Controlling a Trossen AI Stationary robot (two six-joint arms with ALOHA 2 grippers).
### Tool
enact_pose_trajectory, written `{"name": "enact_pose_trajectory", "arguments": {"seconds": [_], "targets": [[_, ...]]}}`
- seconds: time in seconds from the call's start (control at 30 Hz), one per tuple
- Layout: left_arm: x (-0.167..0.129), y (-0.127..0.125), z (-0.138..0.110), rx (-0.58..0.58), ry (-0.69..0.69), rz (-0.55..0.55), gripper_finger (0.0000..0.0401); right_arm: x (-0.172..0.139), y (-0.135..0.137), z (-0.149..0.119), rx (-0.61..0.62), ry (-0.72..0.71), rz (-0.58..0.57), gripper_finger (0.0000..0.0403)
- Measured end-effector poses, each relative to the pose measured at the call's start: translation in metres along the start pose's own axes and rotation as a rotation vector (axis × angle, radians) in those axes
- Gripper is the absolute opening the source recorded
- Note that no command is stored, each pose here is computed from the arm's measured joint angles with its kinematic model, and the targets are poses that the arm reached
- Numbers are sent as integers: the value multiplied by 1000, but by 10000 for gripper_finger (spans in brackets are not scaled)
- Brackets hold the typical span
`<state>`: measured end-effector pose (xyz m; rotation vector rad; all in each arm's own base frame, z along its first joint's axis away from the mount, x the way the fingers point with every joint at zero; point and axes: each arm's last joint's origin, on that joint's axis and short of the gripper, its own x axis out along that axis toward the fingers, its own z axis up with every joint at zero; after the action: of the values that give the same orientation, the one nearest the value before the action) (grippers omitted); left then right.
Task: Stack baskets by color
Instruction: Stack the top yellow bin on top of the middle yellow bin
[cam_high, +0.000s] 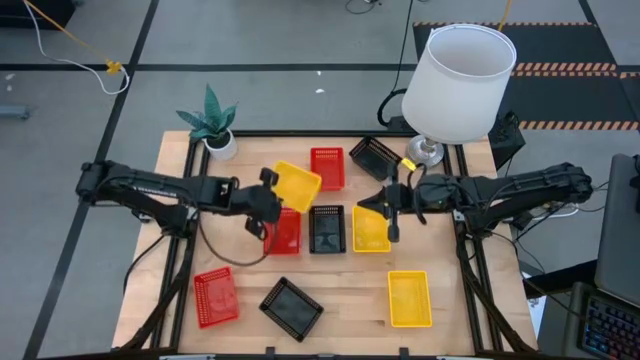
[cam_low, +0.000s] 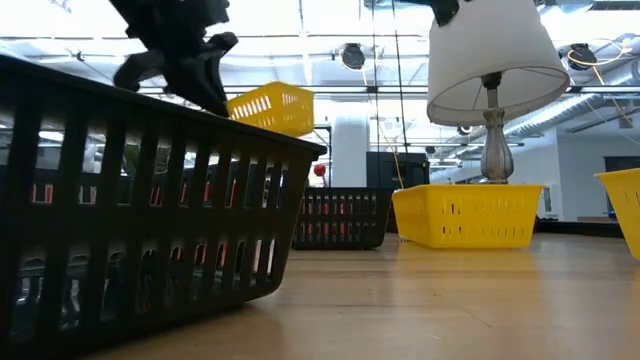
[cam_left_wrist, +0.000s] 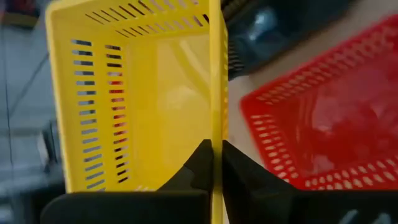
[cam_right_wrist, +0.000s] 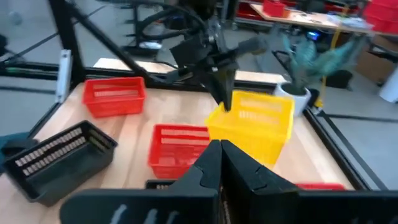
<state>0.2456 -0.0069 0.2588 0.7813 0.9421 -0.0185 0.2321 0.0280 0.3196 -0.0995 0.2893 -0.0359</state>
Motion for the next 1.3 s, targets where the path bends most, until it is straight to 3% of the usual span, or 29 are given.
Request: {"name": "enact_pose_trajectory", "arguments": {"seconds": [0.13,0.37,0.5,0.63,0.93,1.3], "targets": [[-3,-6,7,81,-63,-25,12,14,18,15,-70,33,42,0],[-6,-6,17,116,-146,3,15,58,55,32,-218,255,-45,12],[-6,-7,18,120,-170,-27,10,80,68,41,-246,297,-41,33],[-7,-9,19,122,-176,-33,25,97,75,44,-266,338,-39,60],[-10,-16,24,193,-201,-40,18,117,81,40,-373,423,-71,115],[-11,-20,35,312,-261,12,19,129,84,28,-440,475,-57,148]]}}
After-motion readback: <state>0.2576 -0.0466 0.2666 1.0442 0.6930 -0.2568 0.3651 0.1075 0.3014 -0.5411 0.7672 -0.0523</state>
